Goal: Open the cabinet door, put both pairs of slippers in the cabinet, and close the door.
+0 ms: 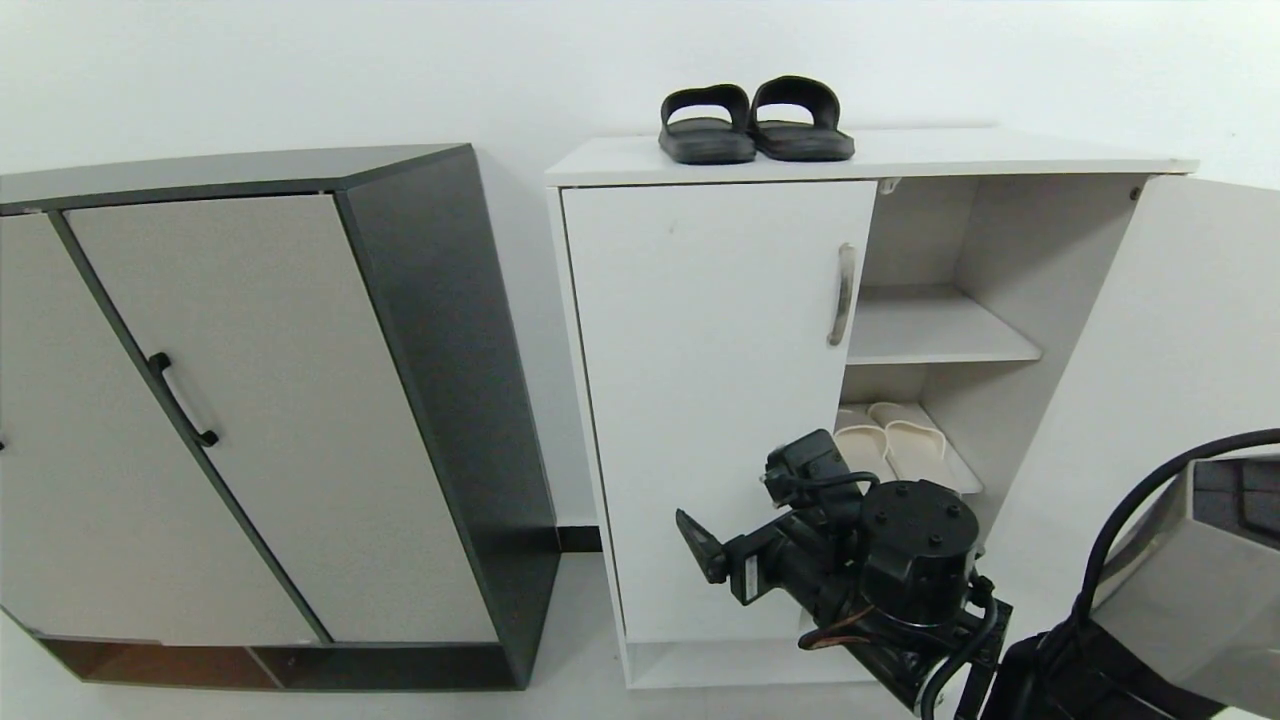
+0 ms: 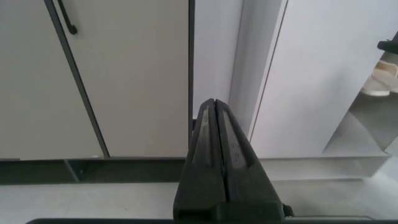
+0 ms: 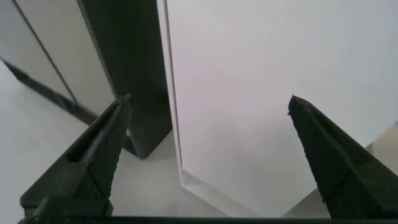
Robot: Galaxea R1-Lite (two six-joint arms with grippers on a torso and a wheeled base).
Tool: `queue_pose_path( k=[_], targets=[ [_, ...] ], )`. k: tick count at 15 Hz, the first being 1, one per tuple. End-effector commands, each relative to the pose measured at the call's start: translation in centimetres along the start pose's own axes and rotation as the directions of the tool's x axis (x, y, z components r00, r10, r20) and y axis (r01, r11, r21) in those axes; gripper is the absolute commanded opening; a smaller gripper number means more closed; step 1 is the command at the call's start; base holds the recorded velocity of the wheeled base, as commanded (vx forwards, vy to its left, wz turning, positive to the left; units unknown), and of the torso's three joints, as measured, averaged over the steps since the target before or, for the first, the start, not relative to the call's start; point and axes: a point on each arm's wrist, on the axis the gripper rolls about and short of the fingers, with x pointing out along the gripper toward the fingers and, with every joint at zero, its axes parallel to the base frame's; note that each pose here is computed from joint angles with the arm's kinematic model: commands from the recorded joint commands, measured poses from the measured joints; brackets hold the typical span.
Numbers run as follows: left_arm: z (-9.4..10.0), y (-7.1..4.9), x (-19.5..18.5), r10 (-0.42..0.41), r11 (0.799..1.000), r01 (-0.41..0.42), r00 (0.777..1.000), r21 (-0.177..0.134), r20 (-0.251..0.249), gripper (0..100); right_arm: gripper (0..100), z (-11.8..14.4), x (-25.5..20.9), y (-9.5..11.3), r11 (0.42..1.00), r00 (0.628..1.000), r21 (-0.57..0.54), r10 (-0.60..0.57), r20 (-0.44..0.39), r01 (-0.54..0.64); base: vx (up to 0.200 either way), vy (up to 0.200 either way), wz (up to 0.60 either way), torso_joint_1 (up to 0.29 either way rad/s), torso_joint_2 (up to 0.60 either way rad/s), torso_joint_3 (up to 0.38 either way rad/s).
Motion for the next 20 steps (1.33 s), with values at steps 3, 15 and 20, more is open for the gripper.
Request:
queue_pose_path(
  k=[3, 15, 20],
  targets=[
    [0.00, 0.00, 0.01, 0.001, 1.000, -0.001, 1.000, -0.001, -0.002, 0, 100, -0.13, 0.04, -0.04, 1.000, 1.000, -0.001, -0.002, -0.005, 0.002, 0.000, 0.000, 0.00, 0.186, -0.10, -0.177],
    [0.00, 0.00, 0.01, 0.003, 1.000, -0.003, 1.000, -0.001, -0.002, 0, 100, -0.11, 0.06, -0.09, 1.000, 1.000, -0.001, -0.003, -0.004, 0.003, 0.000, 0.000, 0.00, 0.211, -0.52, -0.232],
    [0.00, 0.00, 0.01, 0.003, 1.000, -0.003, 1.000, -0.001, -0.002, 0, 100, -0.11, 0.06, -0.09, 1.000, 1.000, -0.001, -0.003, -0.004, 0.003, 0.000, 0.000, 0.00, 0.275, -0.50, -0.245]
  ],
)
